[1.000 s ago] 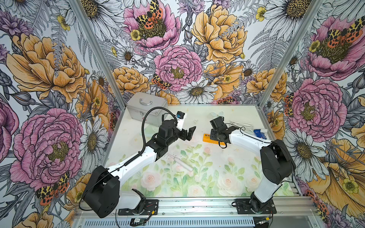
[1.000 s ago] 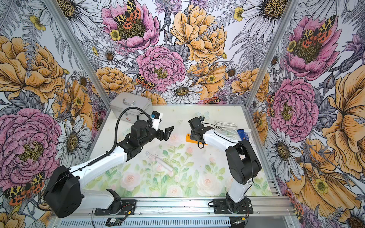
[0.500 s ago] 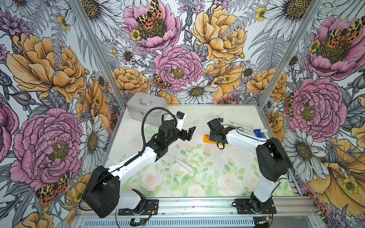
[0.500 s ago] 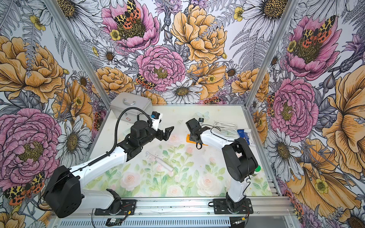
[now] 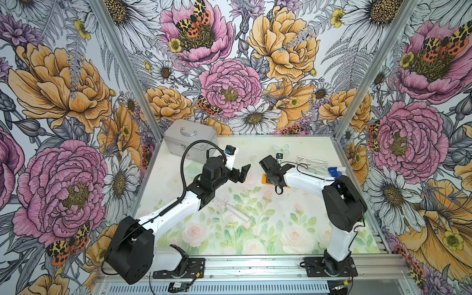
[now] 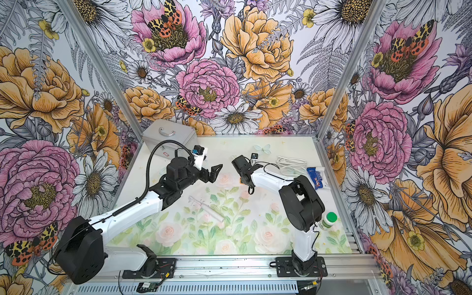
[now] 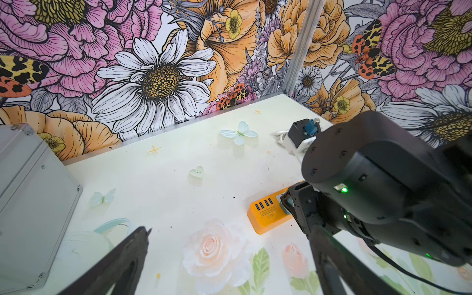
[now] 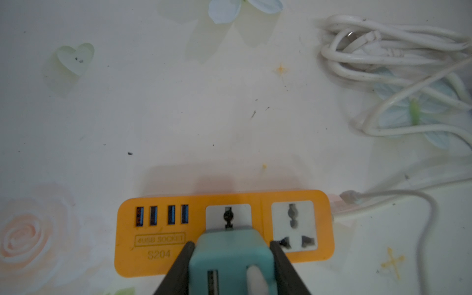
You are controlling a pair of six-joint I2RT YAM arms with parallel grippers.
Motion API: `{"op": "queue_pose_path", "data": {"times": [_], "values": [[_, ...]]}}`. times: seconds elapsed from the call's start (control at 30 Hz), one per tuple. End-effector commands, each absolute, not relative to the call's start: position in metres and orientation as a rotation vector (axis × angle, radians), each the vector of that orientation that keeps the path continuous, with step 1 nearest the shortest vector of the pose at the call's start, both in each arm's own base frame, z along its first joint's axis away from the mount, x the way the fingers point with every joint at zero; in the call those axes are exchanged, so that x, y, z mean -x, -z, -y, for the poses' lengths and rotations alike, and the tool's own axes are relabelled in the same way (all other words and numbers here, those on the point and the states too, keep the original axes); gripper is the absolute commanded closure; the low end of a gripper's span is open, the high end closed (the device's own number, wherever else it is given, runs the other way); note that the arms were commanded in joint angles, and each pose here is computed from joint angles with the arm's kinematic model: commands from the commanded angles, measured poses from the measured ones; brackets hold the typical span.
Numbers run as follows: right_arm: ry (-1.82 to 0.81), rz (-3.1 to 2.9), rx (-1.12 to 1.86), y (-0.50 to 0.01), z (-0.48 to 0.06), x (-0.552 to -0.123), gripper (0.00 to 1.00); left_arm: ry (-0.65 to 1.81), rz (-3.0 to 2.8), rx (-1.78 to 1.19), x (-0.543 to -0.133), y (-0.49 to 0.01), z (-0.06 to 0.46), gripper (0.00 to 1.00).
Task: Charge the electric toothbrush
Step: Insert the plug into the socket.
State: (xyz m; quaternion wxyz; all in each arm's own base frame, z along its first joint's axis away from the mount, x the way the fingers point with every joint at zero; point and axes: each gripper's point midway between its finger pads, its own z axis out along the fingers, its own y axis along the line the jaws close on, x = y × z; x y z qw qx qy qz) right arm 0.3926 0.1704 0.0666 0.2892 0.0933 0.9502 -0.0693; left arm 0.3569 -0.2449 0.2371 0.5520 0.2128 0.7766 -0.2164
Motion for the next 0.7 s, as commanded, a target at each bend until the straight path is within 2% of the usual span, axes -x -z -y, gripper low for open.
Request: {"op": "queue_pose_path", "data": {"times": [0.0,0.13,0.2,0.27,0.5,0.67], "values": [[0.205,-2.713,-0.155,-0.029,-0.174,-0.365,0.58,0.551,-1.792,-0.479,-0.355,-0.252,0.242,0.01],[0.078,-2.693,-0.090,-0.055,-0.191,-0.373,0.33,0.516,-1.807,-0.428,-0.364,-0.251,0.236,0.01],[0.025,-2.672,-0.061,-0.070,-0.197,-0.376,0.14,0.505,-1.813,-0.415,-0.367,-0.250,0.234,0.01],[-0.023,-2.647,-0.036,-0.087,-0.201,-0.377,0.01,0.496,-1.810,-0.404,-0.369,-0.251,0.233,0.01],[-0.221,-2.610,0.104,-0.131,-0.209,-0.351,0.00,0.461,-1.826,-0.335,-0.375,-0.252,0.224,0.01],[-0.272,-2.569,0.081,-0.156,-0.179,-0.319,0.00,0.472,-1.898,-0.368,-0.378,-0.244,0.227,0.01]]}}
